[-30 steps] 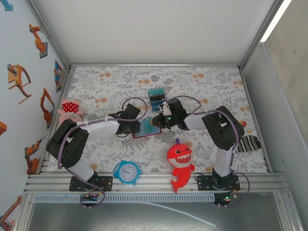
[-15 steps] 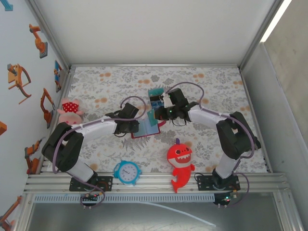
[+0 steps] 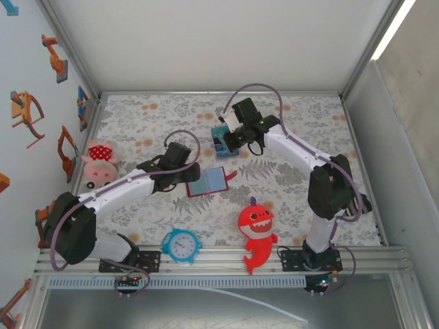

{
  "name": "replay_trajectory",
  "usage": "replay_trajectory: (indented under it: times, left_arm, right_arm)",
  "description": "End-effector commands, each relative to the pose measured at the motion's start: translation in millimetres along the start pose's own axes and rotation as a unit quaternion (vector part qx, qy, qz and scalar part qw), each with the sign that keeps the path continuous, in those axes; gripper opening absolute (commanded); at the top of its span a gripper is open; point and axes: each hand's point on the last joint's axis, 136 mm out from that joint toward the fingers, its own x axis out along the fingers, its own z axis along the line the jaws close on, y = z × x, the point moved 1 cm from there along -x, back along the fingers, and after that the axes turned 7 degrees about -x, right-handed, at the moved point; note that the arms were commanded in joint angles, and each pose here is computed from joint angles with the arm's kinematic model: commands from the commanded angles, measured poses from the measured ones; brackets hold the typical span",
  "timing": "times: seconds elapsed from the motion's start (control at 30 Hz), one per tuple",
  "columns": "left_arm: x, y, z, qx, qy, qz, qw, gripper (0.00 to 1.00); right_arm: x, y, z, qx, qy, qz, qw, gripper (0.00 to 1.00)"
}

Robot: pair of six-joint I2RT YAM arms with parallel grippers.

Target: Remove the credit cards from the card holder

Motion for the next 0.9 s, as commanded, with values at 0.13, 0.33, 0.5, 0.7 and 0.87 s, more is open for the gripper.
replay_trajectory:
  times: [0.13, 0.33, 0.5, 0.7, 0.87]
  left_arm:
    - [-10.5, -6.1, 14.5, -0.023, -0.008, -0.027, 0.999, 0.87]
    - [-13.5, -15.5, 12.5, -0.040, 0.017, -0.036, 0.998, 0.90]
    - [-14.5, -19.8, 12.5, -0.050, 0.027, -0.037, 0.998, 0.93]
    - [-15.5, -20.0, 16.8, -0.062, 0.027, -0.037, 0.997, 0.96]
    - [-17.0, -20.1, 22.4, -0.069, 0.022, -0.036, 0.997, 0.96]
  right_arm:
    - [16.4, 0.0, -24.7, -0.127, 0.050, 0.047, 0.990, 0.00]
    - [24.3, -11.4, -29.9, -0.183, 0.054, 0.044, 0.981, 0.00]
    - [29.1, -19.9, -35.1, -0.232, 0.059, 0.040, 0.970, 0.00]
    - [39.4, -27.4, -41.1, -0.275, 0.047, 0.029, 0.960, 0.00]
    - [44.8, -34.9, -44.9, -0.305, 0.041, 0.021, 0.951, 0.00]
